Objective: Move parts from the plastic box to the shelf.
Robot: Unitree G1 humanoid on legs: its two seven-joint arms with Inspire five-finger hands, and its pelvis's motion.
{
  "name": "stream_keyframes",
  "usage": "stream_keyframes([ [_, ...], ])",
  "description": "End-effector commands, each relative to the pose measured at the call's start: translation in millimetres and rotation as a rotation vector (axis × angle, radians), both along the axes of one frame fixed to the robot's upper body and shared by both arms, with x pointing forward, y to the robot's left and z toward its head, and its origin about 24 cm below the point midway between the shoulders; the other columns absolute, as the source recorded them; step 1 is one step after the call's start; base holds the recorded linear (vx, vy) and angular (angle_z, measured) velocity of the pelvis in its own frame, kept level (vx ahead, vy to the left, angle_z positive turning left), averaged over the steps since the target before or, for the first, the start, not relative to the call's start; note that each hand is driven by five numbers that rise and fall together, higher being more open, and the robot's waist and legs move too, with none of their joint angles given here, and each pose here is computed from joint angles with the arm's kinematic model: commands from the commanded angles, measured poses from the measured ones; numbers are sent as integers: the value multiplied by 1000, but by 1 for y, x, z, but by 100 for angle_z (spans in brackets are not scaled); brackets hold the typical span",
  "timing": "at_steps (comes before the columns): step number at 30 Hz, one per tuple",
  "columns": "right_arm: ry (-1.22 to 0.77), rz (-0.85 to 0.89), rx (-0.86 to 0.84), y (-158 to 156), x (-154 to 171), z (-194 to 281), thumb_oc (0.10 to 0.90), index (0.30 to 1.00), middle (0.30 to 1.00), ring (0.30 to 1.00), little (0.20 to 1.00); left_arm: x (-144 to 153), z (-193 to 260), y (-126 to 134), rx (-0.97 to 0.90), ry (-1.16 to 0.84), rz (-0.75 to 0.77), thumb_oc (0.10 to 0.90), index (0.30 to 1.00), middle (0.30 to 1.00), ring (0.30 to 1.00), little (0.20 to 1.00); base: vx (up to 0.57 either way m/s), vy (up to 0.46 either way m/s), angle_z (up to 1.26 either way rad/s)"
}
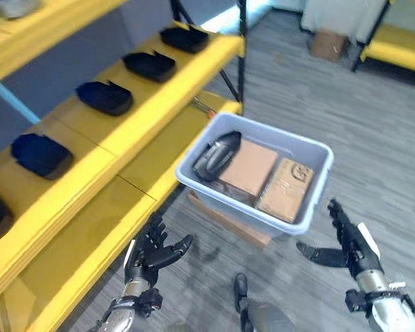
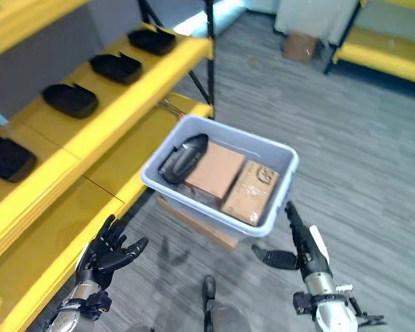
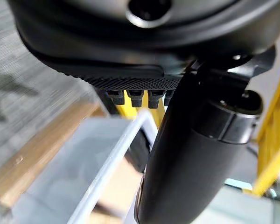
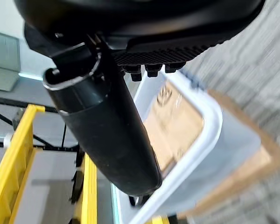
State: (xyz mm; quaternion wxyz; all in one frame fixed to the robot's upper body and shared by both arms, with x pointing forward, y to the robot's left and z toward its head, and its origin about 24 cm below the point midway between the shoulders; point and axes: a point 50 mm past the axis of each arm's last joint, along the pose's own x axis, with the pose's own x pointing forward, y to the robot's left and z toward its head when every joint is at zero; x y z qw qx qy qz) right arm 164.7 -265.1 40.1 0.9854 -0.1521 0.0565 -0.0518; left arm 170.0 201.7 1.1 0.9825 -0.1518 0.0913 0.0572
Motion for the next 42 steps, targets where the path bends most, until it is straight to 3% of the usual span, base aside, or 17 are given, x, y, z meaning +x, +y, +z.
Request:
stream_keyframes([
  [1, -199, 97, -18, 10, 9, 35, 900, 1000, 1000, 1000, 1000, 4, 35, 22, 92, -180, 47, 900, 1000, 1000, 1000, 1000, 178, 106, -54],
  [17, -154, 99, 38, 14, 14, 24, 900, 1000, 1000, 1000, 1000, 9, 36, 26, 100, -192, 75, 900, 1000, 1000, 1000, 1000, 255, 219, -78],
  [32, -187, 134, 75, 27, 25, 27, 900, 1000, 1000, 1000, 1000, 25, 50, 28, 209, -228, -1, 900, 1000, 1000, 1000, 1000, 85, 199, -15],
  [42, -170, 152, 69, 27, 22, 25, 900, 1000, 1000, 1000, 1000, 22, 45, 22, 167, -220, 3, 900, 1000, 1000, 1000, 1000, 57, 124, -26],
])
